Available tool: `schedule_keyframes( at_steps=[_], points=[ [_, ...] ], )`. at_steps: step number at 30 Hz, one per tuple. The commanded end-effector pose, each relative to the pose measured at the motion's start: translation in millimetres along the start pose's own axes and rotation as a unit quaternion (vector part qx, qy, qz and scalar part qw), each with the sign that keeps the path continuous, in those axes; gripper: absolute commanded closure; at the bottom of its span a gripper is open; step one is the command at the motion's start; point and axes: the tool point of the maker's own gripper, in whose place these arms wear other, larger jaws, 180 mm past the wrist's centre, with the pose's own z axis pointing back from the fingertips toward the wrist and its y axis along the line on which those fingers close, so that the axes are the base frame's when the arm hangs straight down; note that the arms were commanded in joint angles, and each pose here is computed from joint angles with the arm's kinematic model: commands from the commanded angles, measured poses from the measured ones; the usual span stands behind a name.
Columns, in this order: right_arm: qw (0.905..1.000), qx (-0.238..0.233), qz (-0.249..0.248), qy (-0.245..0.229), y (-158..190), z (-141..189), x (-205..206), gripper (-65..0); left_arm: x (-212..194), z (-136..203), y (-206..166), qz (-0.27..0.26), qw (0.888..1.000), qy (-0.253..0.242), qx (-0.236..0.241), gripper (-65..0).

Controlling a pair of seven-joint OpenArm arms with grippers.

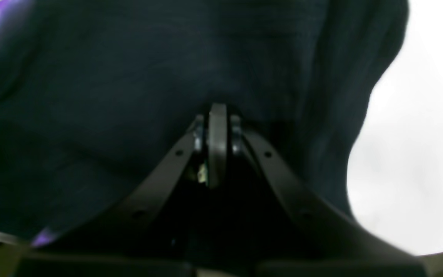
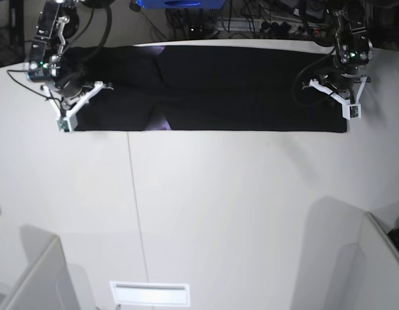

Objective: Fold the T-shirt properly
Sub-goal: 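Release the hem and move both grippers to the strip's two ends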

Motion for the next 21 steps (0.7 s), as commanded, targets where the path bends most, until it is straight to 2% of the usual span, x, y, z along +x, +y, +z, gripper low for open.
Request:
schedule_keyframes(
  at_steps=[1,4,9,16,21],
  points=[
    [1.0000,-0.002,-0.001,-0.009,-5,-3,7,0.0,-2,-3,6,-0.007,1.000,0.010,0.010,0.0],
    [0.9998,0.003,-0.019,0.001,-10,-23,3,0.0,-6,-13,9,0.003,1.000,0.020,0.013,0.0],
    [0.9993,0.006,-0.035,-0.008,-17,-42,16,0.0,-2,-29,12,0.019,0.999,0.025,0.016,0.0],
    [0.9979,0.022,-0.050,-0.036,-14,-58,65,0.0,42,-51,14,0.034,0.999,-0.003,0.016,0.0],
    [0.9966,0.027,-0.050,-0.060,-11,-57,98,0.0,62,-60,19,0.040,0.999,-0.012,0.019,0.0]
  ],
)
